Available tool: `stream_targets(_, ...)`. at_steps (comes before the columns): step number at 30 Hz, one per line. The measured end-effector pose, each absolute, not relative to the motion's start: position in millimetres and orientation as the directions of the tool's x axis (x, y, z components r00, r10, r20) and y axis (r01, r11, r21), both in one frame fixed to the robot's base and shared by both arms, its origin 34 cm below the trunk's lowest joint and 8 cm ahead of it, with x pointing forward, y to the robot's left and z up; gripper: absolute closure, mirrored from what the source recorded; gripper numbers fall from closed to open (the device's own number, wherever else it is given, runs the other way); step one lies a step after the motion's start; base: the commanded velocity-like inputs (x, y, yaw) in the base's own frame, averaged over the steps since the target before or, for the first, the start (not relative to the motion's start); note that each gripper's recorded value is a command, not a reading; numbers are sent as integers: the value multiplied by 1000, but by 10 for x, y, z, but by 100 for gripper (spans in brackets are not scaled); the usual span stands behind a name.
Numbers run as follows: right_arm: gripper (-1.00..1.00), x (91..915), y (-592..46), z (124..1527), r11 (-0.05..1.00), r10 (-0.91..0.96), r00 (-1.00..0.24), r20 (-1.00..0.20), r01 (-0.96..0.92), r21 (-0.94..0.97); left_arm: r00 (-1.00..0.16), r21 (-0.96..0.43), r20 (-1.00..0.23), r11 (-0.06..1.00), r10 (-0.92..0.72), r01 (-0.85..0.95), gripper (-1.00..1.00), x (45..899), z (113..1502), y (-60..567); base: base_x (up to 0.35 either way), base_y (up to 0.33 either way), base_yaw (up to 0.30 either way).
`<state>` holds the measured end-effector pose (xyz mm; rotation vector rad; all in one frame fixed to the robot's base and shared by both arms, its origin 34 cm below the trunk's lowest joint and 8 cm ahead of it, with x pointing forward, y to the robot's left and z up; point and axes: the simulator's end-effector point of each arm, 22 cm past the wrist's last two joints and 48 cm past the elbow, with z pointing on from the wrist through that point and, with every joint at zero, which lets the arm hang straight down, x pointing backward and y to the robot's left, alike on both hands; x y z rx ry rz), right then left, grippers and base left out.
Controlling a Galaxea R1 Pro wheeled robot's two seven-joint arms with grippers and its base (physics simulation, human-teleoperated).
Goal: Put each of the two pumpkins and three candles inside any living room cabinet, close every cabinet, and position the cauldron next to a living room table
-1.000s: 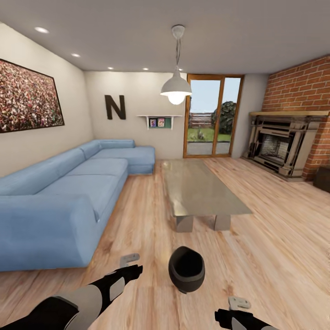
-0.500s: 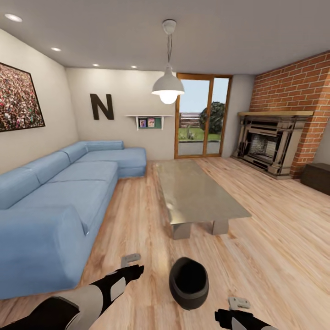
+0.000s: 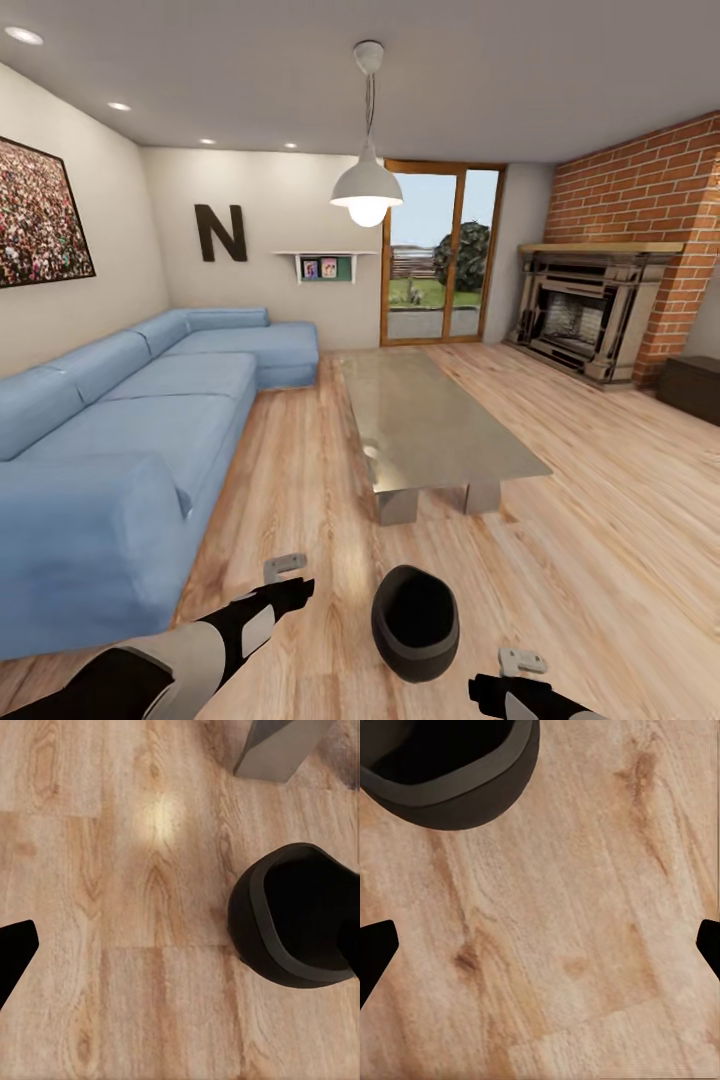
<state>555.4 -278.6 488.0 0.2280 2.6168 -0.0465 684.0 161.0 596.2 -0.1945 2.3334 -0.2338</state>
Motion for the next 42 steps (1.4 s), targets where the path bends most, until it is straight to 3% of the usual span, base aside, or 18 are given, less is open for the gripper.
stream_targets(18, -100, 5577, -2784, 4917, 985, 153, -852, -501, 170, 12, -688, -229, -695, 971, -208, -62, -100, 6817, 5977, 1595, 0, 0, -261)
stream_targets(36, -100, 5606, -2737, 4884, 989, 136, -857, -498, 151, 11, -693, -245, -690, 968, -209, -48, -100, 6791, 5939, 1396, 0, 0, -11)
stream_targets(42, -100, 5472, -2695, 4712, 990, 131, -896, -424, 139, 12, -721, -248, -663, 968, -200, -40, -100, 6734, 5795, 1318, 0, 0, 0)
